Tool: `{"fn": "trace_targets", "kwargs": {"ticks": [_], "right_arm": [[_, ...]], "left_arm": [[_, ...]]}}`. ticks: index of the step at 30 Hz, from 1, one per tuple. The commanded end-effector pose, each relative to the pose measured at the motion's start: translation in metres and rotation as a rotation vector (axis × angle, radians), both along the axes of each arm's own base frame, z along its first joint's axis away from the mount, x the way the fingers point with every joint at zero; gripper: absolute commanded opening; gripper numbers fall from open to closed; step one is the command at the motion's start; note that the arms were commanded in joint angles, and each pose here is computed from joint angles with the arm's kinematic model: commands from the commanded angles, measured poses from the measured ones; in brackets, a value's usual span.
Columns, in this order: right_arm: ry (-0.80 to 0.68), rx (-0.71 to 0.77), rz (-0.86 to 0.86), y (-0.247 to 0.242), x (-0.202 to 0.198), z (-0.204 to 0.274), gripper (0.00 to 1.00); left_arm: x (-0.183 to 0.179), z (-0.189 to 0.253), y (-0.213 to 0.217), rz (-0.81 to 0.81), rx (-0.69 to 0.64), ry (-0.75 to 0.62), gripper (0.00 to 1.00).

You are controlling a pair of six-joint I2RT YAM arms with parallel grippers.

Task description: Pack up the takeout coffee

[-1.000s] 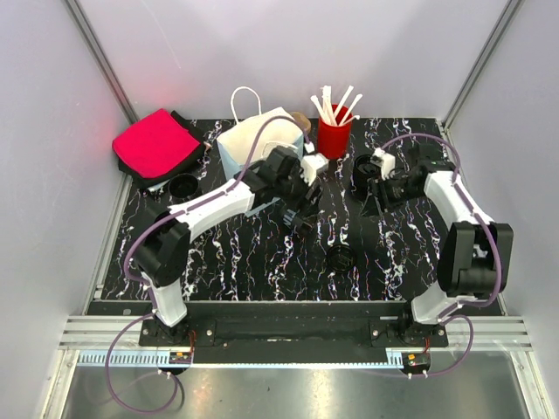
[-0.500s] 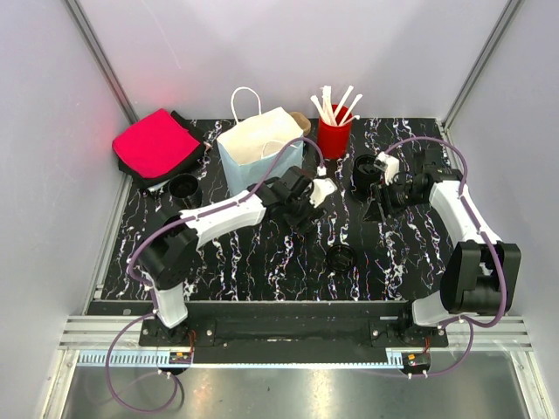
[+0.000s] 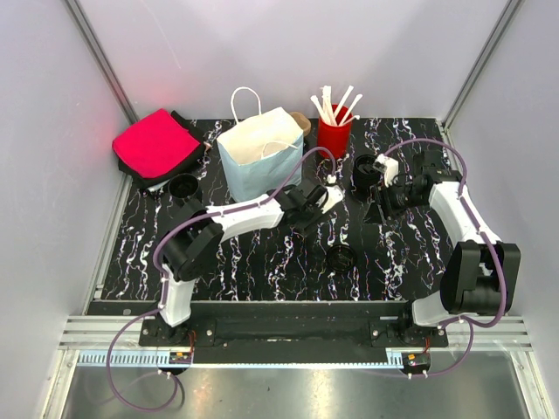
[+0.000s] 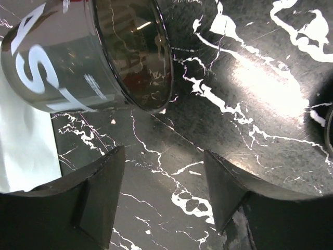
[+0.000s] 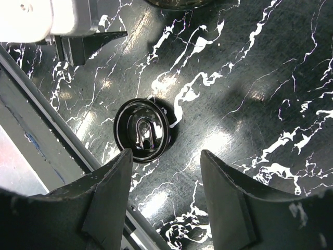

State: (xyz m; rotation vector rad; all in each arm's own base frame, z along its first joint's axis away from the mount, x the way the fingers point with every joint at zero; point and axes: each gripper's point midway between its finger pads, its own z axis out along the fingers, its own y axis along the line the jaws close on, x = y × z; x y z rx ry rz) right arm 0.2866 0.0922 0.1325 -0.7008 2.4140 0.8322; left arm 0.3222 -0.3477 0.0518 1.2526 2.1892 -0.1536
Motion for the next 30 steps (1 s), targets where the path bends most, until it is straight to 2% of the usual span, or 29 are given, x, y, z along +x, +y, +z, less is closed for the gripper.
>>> {"fn": "trace_targets", "kwargs": {"ticks": [1, 4, 6, 9, 12, 16, 19, 20, 21, 26, 30], "right_arm": [[-0.123, -0.031, 0.036, -0.006, 0.014, 0.011, 0.61], [-0.135, -0.027, 0.053, -0.006, 0.035, 0.008, 0.61], [-0.194, -0.011, 0.067, -0.003, 0.056, 0.018, 0.62], [-0.276, 0.011, 0.108, 0.004, 0.084, 0.023, 0.63], [-0.354, -0.035, 0.161, 0.01, 0.108, 0.023, 0.64], [-0.47, -0.168, 0.288, 0.031, 0.129, 0.005, 0.71], [-0.551, -0.208, 0.381, 0.042, 0.138, -0.007, 0.74], [-0.617, -0.214, 0.385, 0.045, 0.149, -0.004, 0.81], [-0.651, -0.227, 0.404, 0.046, 0.154, -0.007, 0.84], [-0.694, -0.293, 0.45, 0.046, 0.182, -0.031, 0.86], [-0.709, -0.307, 0.503, 0.054, 0.197, -0.048, 0.83]], "left_arm": [[0.021, 0.052, -0.019, -0.002, -0.112, -0.142, 0.67], [0.022, 0.075, -0.019, -0.006, -0.169, -0.19, 0.72], [0.023, 0.09, -0.02, -0.011, -0.199, -0.209, 0.74], [0.018, 0.105, -0.023, -0.034, -0.225, -0.207, 0.74], [0.011, 0.111, -0.02, -0.073, -0.251, -0.177, 0.77], [0.001, 0.112, -0.009, -0.136, -0.301, -0.076, 0.82], [-0.008, 0.114, -0.001, -0.186, -0.33, -0.011, 0.87], [-0.006, 0.115, 0.006, -0.185, -0.34, -0.001, 0.89], [-0.009, 0.116, 0.01, -0.2, -0.346, 0.014, 0.99], [-0.003, 0.126, 0.028, -0.184, -0.391, 0.03, 0.99], [0.003, 0.127, 0.038, -0.153, -0.404, 0.039, 0.99]]}}
